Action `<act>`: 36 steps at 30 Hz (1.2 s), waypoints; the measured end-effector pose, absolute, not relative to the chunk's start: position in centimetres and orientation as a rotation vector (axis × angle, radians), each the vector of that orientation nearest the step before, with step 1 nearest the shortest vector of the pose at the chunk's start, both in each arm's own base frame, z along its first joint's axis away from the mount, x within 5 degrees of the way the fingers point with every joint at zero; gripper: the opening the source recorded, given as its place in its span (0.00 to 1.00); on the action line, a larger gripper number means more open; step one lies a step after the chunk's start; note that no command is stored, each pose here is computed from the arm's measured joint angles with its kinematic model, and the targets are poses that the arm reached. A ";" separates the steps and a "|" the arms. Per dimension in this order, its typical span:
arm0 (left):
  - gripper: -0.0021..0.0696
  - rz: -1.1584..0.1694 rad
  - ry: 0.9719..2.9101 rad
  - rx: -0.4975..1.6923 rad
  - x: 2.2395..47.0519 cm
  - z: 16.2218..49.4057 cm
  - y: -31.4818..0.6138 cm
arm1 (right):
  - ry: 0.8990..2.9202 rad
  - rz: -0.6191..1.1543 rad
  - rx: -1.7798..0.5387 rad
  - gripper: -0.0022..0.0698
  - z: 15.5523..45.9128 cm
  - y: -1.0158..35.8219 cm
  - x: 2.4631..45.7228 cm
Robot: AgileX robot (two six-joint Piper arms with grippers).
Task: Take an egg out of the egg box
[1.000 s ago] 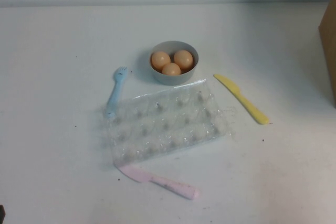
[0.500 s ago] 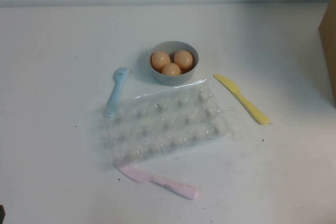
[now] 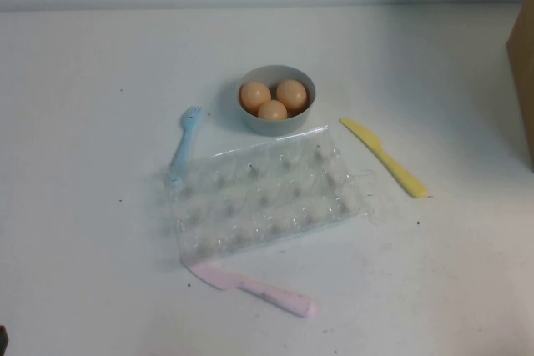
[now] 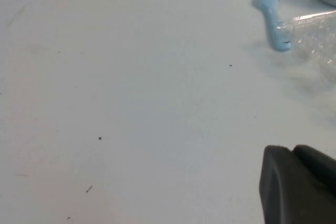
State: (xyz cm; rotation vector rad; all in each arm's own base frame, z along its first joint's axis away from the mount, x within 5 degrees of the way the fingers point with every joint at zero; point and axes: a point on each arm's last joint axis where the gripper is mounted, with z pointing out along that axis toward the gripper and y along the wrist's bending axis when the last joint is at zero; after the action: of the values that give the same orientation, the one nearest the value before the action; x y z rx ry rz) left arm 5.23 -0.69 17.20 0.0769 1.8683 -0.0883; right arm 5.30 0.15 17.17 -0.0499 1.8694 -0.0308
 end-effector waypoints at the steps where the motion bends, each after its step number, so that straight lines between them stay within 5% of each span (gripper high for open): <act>1: 0.02 -0.088 1.868 0.077 5.2 17.2 -0.7 | 1.869 -0.040 -0.066 0.01 17.2 0.2 5.3; 36: 0.02 -0.088 1.868 0.077 5.2 17.2 -0.7 | 1.866 -0.071 -0.123 0.01 17.2 0.2 5.3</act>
State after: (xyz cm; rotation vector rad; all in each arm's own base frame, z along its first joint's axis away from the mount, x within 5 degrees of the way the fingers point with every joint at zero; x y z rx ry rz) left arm 5.23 -0.69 17.20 0.0769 1.8683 -0.0883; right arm 5.30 0.21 17.18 -0.1230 1.8661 -0.0712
